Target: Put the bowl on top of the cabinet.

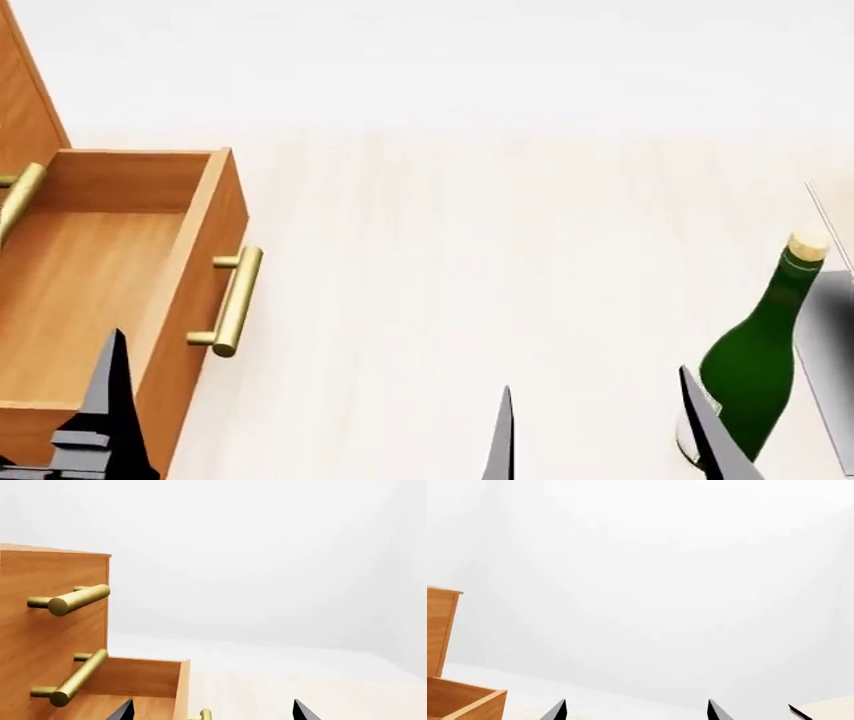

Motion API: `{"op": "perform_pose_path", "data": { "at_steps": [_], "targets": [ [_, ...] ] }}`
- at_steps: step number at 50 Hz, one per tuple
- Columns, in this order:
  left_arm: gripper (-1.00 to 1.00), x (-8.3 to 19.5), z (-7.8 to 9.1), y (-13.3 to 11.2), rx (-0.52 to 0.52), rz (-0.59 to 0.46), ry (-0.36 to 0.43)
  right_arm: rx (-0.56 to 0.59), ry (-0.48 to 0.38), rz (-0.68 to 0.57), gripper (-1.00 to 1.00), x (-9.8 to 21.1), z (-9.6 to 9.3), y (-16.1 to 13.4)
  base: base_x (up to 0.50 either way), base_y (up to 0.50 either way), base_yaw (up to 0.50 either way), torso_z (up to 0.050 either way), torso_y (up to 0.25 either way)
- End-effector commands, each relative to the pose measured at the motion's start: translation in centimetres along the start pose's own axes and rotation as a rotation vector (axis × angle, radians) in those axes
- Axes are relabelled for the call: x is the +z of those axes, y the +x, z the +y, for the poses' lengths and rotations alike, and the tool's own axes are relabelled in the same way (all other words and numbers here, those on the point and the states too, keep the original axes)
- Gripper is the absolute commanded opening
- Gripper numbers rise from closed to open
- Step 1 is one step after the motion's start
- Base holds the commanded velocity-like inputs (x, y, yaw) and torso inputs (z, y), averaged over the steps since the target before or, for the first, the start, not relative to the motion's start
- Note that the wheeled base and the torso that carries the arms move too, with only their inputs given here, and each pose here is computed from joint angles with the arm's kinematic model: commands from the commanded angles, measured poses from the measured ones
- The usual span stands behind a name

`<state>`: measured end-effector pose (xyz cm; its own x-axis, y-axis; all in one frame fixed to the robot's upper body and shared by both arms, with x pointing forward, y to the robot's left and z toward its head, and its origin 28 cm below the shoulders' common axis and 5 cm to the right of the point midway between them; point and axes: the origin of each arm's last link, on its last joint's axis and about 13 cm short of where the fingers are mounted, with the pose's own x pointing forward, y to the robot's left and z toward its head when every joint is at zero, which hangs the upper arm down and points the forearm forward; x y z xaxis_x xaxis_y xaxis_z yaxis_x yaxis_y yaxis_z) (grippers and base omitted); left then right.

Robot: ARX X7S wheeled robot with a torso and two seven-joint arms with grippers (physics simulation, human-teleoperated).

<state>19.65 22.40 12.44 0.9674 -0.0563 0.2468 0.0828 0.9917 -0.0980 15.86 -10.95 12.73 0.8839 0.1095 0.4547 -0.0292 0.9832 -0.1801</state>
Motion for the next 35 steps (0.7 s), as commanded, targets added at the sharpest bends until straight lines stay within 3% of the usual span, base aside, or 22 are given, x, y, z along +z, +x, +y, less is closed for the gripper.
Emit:
{"op": "perform_pose_path", "data": {
  "at_steps": [1, 25, 32, 35],
  "targets": [
    [1.00, 0.0, 0.2, 0.2, 0.016, -0.005, 0.018, 0.004, -0.020, 0.007, 1.00, -0.1, -0.2, 0.1, 0.00, 0.00, 0.00, 0.000, -0.250],
    [1.00, 0.2, 0.1, 0.3, 0.008, -0.015, 0.038, 0.014, -0.034, -0.009, 1.00, 0.5, -0.6, 0.0, 0.00, 0.00, 0.00, 0.000, -0.250],
    [1.00, 0.7, 0.0, 0.3, 0.004, -0.017, 0.081, 0.044, -0.042, -0.021, 1.00, 1.5, -1.3, -1.0, 0.00, 0.00, 0.00, 0.000, -0.018],
    [1.00, 1.4, -0.2, 0.2, -0.048, 0.007, 0.092, 0.033, -0.034, -0.020, 1.00, 2.1, -1.9, -1.5, 0.00, 0.00, 0.00, 0.000, 0.000]
  ]
}}
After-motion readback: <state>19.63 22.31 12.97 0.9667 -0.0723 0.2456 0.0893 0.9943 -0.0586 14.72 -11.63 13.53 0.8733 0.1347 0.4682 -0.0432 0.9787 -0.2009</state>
